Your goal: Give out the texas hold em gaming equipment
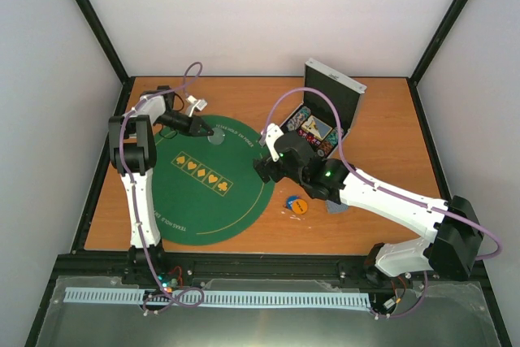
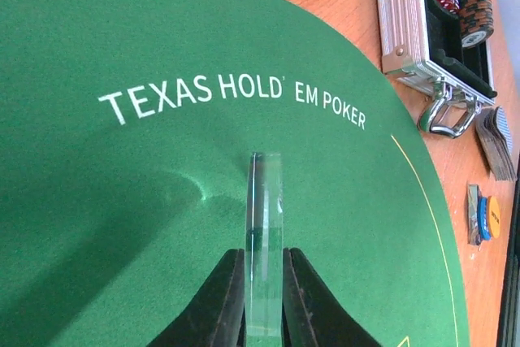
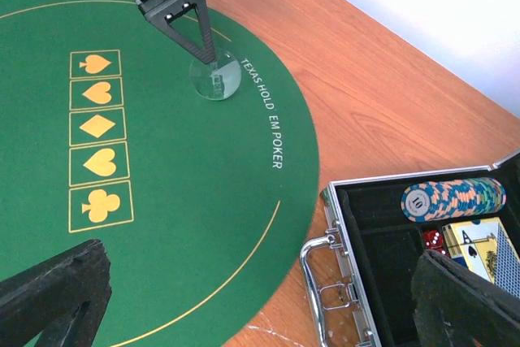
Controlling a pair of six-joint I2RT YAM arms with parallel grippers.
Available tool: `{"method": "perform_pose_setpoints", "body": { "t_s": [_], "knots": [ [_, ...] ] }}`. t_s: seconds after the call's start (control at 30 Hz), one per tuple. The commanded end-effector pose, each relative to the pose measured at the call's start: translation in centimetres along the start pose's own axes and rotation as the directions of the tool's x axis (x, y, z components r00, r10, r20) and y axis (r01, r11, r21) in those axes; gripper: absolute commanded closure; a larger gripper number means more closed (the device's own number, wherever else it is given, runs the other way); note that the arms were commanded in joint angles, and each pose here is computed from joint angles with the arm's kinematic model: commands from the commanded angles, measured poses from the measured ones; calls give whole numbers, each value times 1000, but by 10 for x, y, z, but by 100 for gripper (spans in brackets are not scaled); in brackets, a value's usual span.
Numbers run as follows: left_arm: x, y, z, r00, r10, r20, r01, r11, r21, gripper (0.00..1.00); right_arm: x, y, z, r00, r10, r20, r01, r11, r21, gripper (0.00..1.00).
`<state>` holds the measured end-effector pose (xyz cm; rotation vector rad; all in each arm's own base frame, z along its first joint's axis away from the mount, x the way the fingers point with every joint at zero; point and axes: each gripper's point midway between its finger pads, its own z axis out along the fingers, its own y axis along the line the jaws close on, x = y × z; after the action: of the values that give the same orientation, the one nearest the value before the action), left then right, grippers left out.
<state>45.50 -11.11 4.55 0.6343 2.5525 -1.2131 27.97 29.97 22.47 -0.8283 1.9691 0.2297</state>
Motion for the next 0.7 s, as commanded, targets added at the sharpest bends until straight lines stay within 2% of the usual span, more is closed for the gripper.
{"method": "perform_pose_setpoints", "body": {
  "t_s": [0.0,0.07,0.13,0.33,0.43,0.6,0.67],
  "knots": [
    [39,5,17,986,-97,-138,98,995,-1,84,-7,-2,-2,1000,22,13,-22,1000,-4,0],
    [36,14,13,985,-117,-125,113,993,-36,69,-7,-2,-2,1000,20,11,-20,1000,-6,0],
    [32,24,9,985,-130,-112,122,989,-78,59,-7,-2,-2,1000,20,11,-20,1000,-5,0],
    [19,25,-7,992,-100,-79,88,987,-138,44,-5,-5,-5,1000,16,4,-16,1000,4,0],
    [9,25,-21,996,-59,-64,45,977,-209,35,-1,-9,-7,1000,13,-17,-12,1000,28,0],
    [-13,22,-58,999,33,-26,-40,920,-390,15,18,-16,-9,991,15,-131,-8,998,54,0],
    [-21,14,-73,997,75,-9,-72,896,-438,10,29,-18,-11,983,47,-179,-40,998,38,0]
  ]
}}
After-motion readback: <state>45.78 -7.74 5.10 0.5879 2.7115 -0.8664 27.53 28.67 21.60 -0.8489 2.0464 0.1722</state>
